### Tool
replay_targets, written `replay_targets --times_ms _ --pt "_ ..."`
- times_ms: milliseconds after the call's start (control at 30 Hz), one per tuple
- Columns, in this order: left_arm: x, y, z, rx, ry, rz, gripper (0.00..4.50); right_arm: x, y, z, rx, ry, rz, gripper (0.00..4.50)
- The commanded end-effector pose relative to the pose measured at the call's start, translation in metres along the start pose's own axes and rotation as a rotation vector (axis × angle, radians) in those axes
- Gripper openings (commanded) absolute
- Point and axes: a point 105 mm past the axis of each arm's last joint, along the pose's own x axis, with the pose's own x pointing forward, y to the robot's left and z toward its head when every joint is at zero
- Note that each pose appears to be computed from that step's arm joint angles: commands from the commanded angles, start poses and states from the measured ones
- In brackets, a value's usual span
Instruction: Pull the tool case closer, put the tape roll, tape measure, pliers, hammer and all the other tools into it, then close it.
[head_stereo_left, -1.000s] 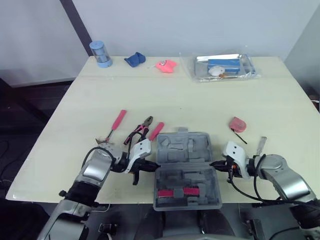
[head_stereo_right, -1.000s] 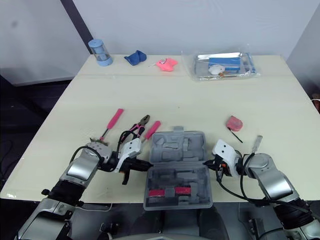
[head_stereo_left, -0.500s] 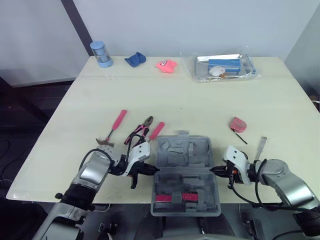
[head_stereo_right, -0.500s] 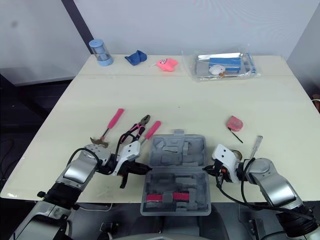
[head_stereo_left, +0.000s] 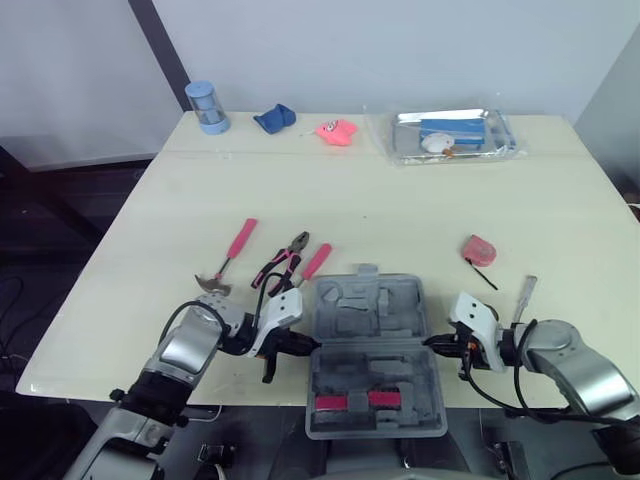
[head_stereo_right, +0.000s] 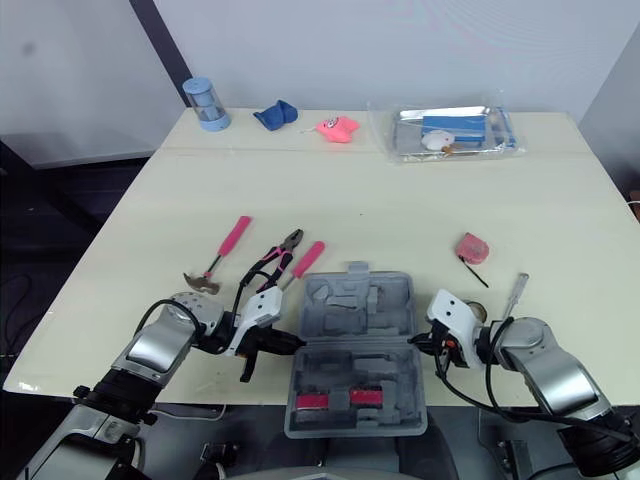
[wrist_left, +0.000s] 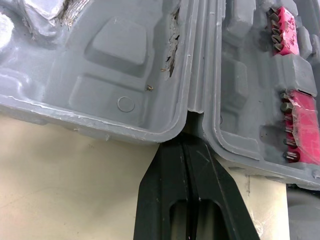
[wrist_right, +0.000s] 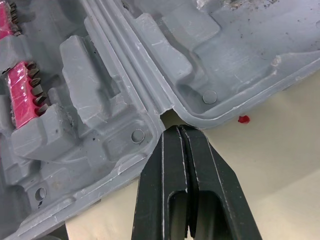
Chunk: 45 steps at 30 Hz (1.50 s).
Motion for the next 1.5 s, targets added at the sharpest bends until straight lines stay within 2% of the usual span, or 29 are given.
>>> replay_targets --times_ms 33,1100,1500 --pt "0.011 -0.007 0.010 0.044 -0.021 -0.045 0.00 0.000 0.011 0.015 -0.034 -0.057 0.048 0.01" --pt "0.001 -0.001 0.005 0.034 -0.013 -0.003 0.00 -0.010 0.000 0.005 -0.037 -0.034 0.006 0.01" --pt "-0.014 0.005 -0.004 0.029 -0.013 0.064 0.00 -0.033 -0.010 -0.010 -0.016 -0.029 -0.071 0.01"
